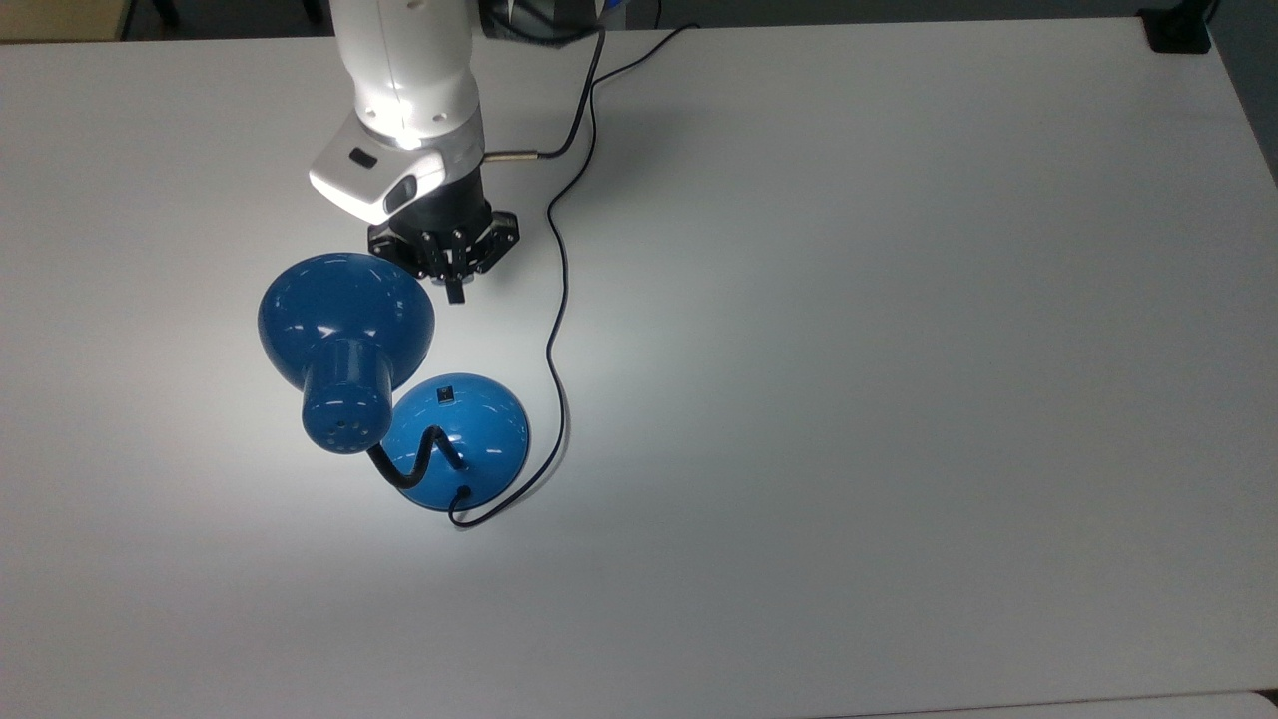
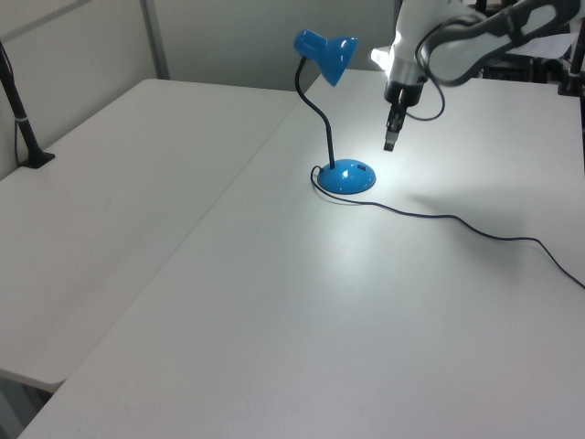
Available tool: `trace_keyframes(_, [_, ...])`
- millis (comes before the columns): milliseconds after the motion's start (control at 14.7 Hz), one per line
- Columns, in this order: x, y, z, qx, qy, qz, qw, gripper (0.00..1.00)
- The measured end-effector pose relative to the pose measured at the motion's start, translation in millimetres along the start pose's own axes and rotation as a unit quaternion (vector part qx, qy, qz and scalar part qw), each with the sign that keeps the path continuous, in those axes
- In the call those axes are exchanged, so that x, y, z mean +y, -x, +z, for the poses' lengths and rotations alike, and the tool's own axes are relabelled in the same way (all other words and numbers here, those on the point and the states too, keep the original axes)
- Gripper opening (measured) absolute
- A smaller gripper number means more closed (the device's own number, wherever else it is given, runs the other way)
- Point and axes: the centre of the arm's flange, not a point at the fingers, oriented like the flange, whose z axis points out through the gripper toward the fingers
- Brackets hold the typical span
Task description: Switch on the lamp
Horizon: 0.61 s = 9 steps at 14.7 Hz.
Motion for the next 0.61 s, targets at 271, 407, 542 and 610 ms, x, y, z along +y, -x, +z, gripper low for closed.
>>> trace_keyframes(271, [-27.8, 10.4, -63.5, -0.043, -0.003, -0.007, 0.9990, 0.01])
trace_keyframes(407, [-35.6, 9.1, -102.1, -0.061, -0.004, -0.001, 0.9981, 0.01])
trace_keyframes(542, [-39.4, 5.5, -137.3, -0.064, -0.003, 0.003, 0.9979, 0.04])
trace_keyframes(610, [-39.6, 3.3, -150.4, -0.059, -0.001, 0.004, 0.9982, 0.12])
